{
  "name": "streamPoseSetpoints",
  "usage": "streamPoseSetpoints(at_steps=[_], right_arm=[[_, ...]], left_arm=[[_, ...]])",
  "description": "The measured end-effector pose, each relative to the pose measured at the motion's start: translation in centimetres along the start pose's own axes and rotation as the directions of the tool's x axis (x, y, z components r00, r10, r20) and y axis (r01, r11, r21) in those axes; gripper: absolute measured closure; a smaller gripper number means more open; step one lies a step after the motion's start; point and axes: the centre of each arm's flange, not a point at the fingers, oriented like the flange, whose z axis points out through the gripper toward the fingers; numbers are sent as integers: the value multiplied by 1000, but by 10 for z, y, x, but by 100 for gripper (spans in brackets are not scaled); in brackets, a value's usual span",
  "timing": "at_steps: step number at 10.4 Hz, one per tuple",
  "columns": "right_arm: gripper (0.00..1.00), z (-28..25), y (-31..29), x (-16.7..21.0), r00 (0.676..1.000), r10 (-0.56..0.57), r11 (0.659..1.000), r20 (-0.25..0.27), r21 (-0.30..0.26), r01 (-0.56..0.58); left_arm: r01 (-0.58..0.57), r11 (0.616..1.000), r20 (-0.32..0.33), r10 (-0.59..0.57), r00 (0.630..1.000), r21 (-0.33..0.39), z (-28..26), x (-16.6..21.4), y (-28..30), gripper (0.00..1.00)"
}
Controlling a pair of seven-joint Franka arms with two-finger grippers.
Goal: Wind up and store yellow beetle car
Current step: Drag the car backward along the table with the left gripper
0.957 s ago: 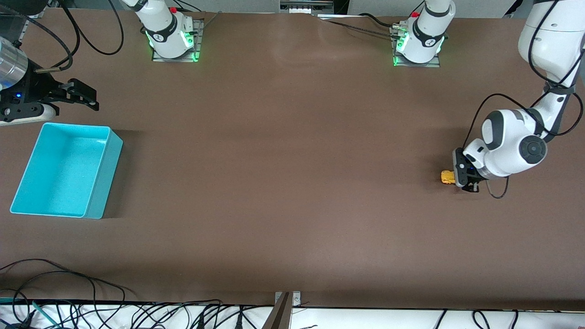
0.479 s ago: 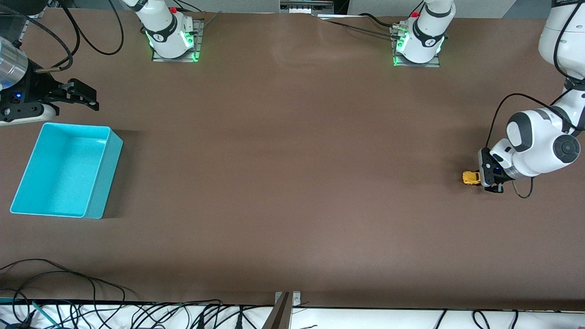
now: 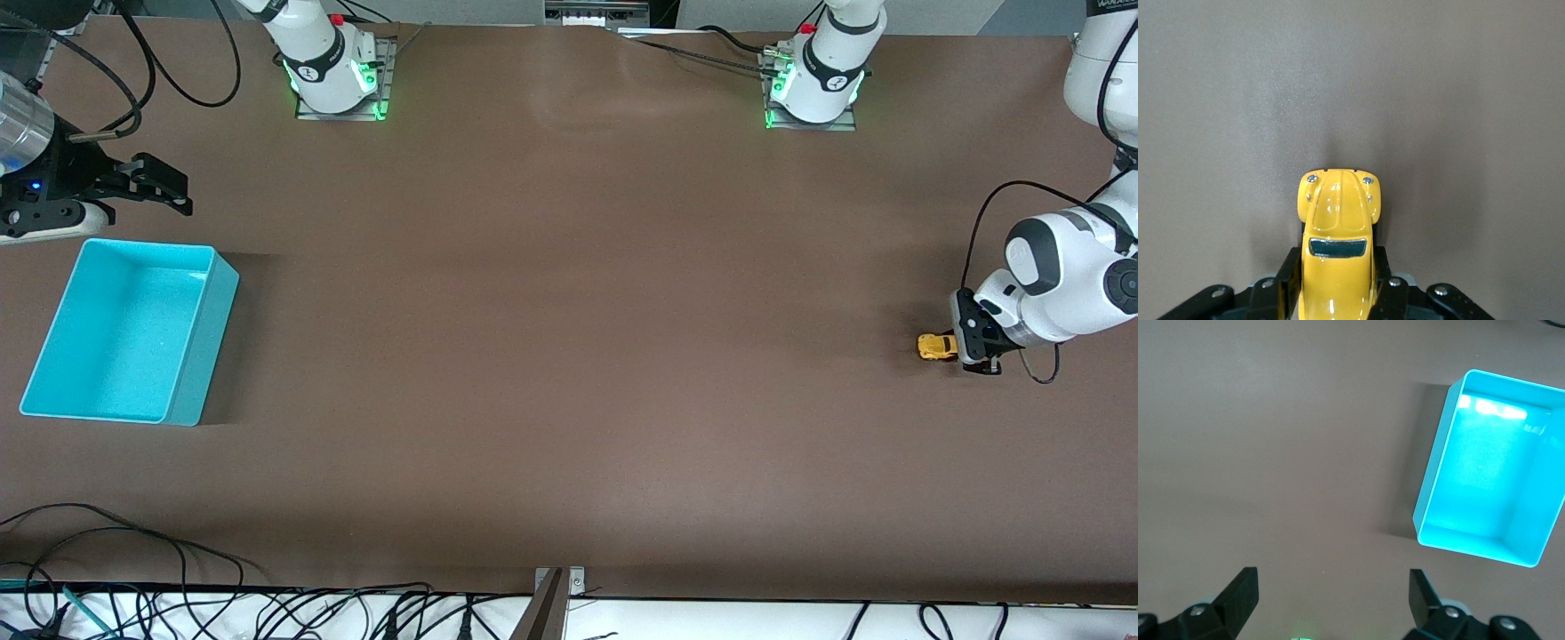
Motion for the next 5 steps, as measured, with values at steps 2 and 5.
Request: streamPoseSetpoints(at_steps=[2,5], right_arm=[[0,0,0,0,1000,0,1000,0,0,0],[0,0,0,0,1000,0,1000,0,0,0]], left_arm=[[4,1000,-4,-4,1000,-12,5,-2,2,43],[9,999,-12,-9,1000,-46,0,-5,0,4]])
